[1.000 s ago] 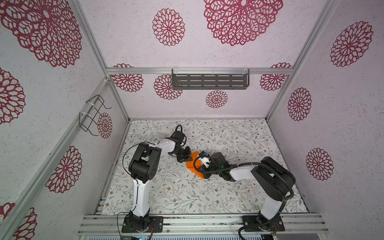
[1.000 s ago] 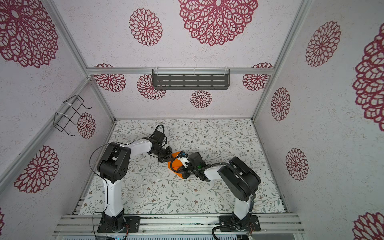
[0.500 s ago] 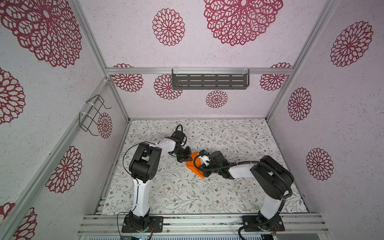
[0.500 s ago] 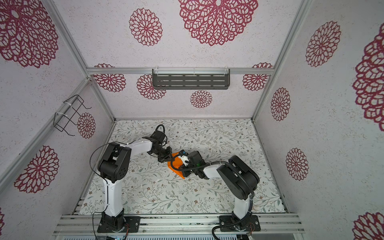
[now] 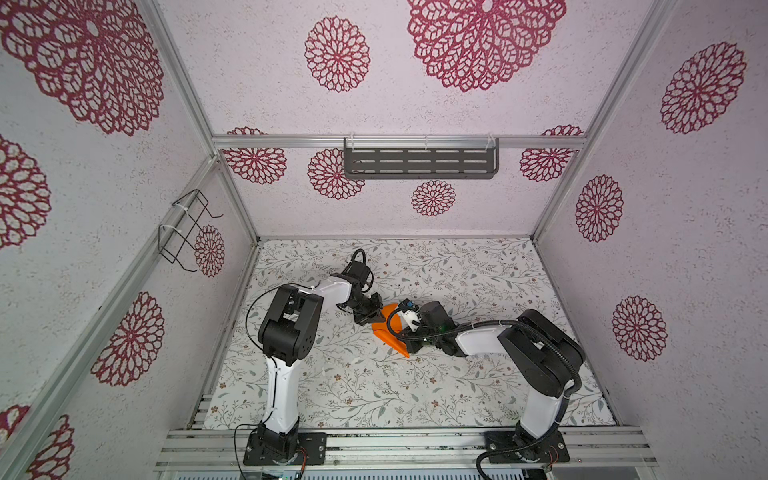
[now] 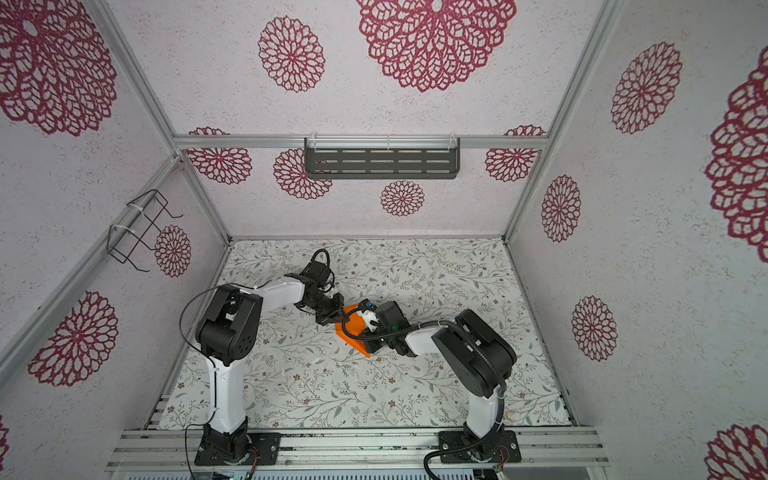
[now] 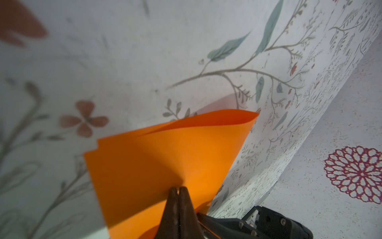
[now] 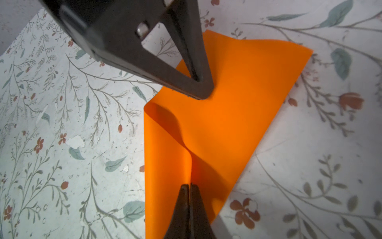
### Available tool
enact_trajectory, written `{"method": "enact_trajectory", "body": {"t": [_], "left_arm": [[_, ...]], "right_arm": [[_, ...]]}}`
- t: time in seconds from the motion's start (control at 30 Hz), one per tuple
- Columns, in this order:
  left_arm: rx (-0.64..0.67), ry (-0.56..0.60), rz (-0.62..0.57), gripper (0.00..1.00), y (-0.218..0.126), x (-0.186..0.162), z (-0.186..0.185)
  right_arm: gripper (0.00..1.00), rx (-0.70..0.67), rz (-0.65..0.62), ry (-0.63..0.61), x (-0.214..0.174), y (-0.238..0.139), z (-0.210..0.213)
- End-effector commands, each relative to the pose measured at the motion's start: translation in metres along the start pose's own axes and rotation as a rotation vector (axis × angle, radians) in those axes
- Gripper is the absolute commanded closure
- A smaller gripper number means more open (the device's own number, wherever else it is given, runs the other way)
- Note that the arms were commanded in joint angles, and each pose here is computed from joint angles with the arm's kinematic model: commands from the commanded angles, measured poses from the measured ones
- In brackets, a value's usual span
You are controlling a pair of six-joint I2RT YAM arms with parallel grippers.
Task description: Fold a paper plane with a square sheet of paper (pick it up from the middle)
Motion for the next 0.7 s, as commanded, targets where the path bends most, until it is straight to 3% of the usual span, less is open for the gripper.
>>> {"method": "enact_trajectory", "body": {"t": [0.0,0.67], "left_arm": [[0.075,-0.02,0.026,0.95,0.013,-0.0041,0.0128],[0.085,-0.014,0.023,0.96,0.012,-0.0029,0.0113]], "right_arm": [[1.0,-0.03,-0.012,0.024,0.0075,-0.0012,-0.0055],[1.0,-0.063,0.019,0.049,0.005,-0.0017,-0.0104]]}}
Point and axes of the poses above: each gripper's point midway between its finger pads, its own y axis out along the fingers, its own z axis along the line the jaws close on, x = y × z, the point moved 8 cm from there along -y, back along the fingers, and after that the axes turned 6 degrees about -y, right-handed, at the moved point
